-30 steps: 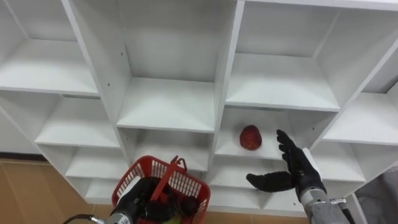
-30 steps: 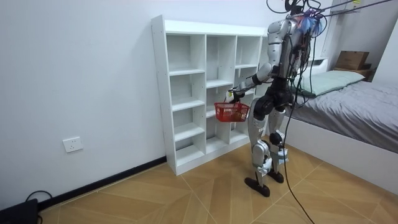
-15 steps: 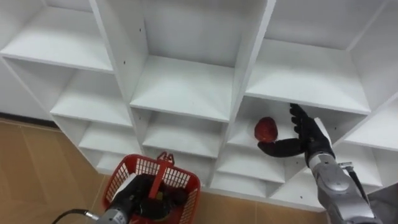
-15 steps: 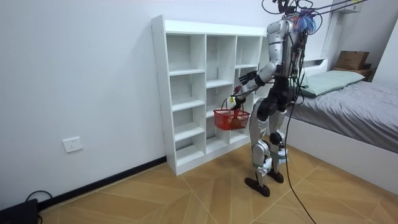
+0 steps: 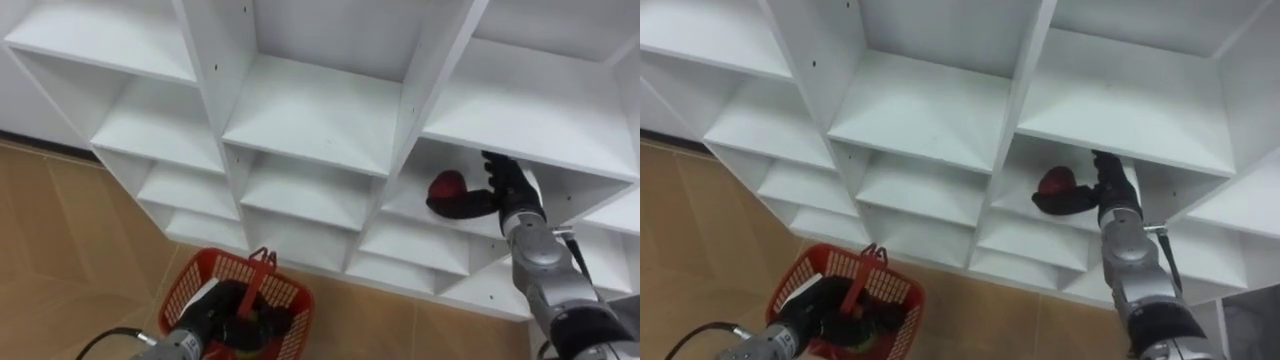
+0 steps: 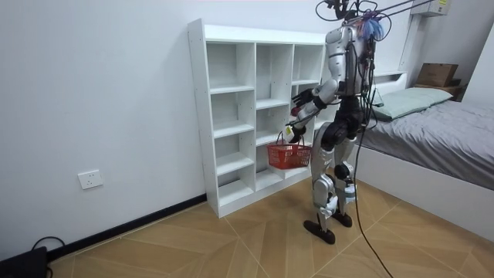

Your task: Collect fruits from the closet

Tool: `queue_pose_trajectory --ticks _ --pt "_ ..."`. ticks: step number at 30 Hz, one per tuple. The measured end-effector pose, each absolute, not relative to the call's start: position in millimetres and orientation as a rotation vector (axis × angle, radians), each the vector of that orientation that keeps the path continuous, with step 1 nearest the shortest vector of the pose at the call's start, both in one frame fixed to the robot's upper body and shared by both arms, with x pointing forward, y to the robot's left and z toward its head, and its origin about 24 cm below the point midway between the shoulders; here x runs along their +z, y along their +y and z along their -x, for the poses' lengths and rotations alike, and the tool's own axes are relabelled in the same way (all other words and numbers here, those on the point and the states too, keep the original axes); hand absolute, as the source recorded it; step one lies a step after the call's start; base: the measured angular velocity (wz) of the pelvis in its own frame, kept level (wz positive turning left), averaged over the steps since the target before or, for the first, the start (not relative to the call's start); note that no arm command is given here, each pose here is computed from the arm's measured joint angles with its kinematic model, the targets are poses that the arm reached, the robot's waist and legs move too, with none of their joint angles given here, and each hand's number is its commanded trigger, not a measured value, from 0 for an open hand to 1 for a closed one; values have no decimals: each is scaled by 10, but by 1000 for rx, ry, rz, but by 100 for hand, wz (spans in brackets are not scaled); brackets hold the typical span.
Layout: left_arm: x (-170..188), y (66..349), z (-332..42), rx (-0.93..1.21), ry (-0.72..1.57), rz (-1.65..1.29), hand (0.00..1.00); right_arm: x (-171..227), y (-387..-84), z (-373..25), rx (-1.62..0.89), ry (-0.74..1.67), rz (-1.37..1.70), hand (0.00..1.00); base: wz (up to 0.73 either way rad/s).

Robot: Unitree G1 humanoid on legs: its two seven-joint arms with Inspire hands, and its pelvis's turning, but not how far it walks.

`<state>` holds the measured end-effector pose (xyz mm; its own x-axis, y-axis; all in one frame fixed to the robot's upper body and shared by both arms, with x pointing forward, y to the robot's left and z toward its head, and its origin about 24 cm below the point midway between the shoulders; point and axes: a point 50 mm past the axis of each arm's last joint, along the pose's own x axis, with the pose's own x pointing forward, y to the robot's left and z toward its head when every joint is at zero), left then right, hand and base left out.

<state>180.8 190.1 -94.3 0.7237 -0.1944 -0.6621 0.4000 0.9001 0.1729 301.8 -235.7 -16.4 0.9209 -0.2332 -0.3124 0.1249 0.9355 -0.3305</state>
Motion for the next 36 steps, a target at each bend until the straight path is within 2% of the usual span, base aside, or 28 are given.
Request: queue_pose_trajectory --ticks 26,36 --pt "-1086 1827 -1830 -347 760 -330 100 77 -2435 -3176 -255 269 344 0 -2" --pt "-1084 1781 -1888 -367 757 -345 100 -121 -2486 -3076 -256 374 378 0 -3"
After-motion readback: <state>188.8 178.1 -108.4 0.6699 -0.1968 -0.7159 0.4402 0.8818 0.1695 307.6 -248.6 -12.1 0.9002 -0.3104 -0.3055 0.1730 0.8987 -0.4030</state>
